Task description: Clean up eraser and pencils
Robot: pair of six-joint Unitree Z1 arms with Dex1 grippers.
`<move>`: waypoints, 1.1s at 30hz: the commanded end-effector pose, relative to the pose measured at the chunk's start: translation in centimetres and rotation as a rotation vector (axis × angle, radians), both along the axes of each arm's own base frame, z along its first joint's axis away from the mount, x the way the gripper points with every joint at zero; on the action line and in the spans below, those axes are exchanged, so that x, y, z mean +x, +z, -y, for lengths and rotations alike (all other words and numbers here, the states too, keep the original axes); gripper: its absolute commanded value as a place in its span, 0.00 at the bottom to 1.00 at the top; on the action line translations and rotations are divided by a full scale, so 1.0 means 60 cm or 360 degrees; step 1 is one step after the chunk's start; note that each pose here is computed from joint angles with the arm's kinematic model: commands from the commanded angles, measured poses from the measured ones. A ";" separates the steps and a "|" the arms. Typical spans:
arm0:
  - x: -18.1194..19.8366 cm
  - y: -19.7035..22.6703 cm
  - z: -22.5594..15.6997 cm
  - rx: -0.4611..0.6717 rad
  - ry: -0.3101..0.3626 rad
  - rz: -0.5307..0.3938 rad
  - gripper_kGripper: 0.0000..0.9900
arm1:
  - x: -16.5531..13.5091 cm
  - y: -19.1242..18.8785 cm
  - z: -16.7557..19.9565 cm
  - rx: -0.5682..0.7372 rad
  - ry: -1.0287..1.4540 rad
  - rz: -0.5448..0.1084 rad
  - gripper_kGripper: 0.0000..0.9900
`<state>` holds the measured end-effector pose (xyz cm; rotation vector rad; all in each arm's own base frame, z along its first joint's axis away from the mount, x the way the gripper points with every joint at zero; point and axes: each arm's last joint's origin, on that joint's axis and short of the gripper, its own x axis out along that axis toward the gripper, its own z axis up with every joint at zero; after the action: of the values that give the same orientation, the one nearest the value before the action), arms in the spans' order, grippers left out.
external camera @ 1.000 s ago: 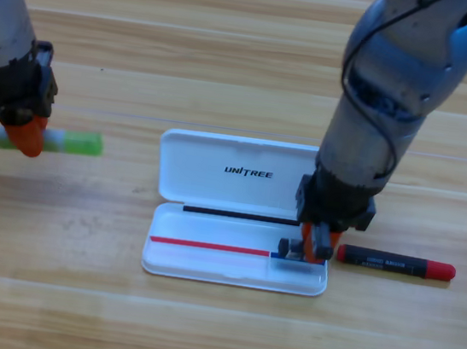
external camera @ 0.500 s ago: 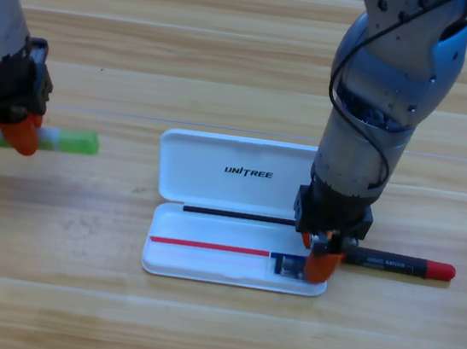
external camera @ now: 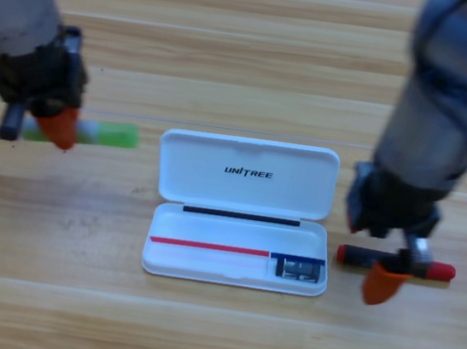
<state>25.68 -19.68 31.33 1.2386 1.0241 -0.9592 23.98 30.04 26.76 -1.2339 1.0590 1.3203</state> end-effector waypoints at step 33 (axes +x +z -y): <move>0.007 -0.197 0.262 0.0075 -0.0243 -0.0329 0.00 | 0.127 -0.186 0.070 -0.0201 -0.0153 -0.0171 0.70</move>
<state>26.14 -34.32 21.83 1.2826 1.0879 -1.1942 30.74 26.16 19.12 -1.2271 1.2059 1.2454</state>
